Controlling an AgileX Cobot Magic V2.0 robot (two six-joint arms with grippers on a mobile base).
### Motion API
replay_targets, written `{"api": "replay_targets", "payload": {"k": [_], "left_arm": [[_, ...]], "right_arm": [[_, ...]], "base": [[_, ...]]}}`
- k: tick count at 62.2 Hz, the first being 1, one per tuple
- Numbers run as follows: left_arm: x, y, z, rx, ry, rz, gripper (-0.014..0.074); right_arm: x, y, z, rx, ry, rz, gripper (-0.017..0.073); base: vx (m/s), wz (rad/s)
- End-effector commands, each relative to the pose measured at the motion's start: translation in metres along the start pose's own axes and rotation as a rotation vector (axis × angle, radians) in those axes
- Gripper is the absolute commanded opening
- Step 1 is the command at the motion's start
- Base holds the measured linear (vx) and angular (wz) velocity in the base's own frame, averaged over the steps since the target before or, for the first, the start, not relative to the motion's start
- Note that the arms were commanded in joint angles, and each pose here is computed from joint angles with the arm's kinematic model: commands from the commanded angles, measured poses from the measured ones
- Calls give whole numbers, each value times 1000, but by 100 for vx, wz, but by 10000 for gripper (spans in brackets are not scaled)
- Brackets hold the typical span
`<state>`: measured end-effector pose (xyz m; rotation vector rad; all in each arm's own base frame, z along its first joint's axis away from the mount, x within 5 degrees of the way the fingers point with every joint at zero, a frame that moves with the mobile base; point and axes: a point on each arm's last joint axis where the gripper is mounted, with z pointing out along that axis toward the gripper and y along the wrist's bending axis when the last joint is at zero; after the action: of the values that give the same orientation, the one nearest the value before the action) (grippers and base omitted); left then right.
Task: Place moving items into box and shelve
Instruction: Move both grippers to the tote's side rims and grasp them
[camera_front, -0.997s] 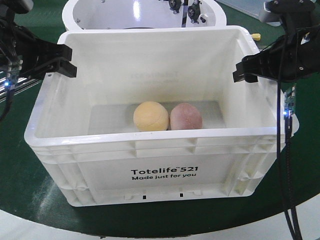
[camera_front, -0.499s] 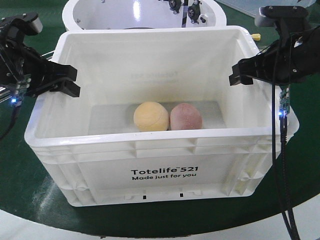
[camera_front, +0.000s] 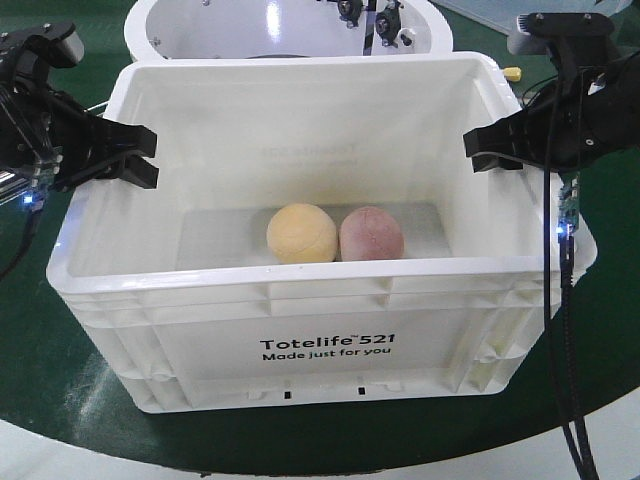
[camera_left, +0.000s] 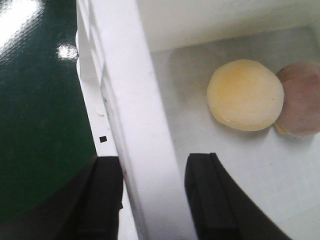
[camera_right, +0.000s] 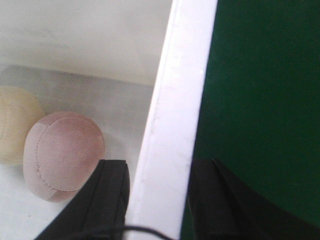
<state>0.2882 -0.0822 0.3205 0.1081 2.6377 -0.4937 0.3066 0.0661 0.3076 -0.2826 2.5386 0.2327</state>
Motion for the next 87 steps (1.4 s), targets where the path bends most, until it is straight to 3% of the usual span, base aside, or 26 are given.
{"api": "replay_targets", "payload": {"k": [1, 24, 54, 87], "left_arm": [[-11, -10, -17, 39, -118, 31, -9], [-18, -16, -29, 85, -234, 8, -8], [-9, -24, -58, 111, -297, 27, -6], [13, -37, -116, 159, -446, 68, -6]], "right_arm": [[-8, 1, -14, 1, -68, 12, -15], [-9, 2, -20, -4, -90, 15, -7], [-11, 8, -65, -6, -262, 7, -6], [-3, 15, -120, -6, -431, -8, -6]], "base": [[0, 0], [0, 0], [0, 0], [0, 0]]}}
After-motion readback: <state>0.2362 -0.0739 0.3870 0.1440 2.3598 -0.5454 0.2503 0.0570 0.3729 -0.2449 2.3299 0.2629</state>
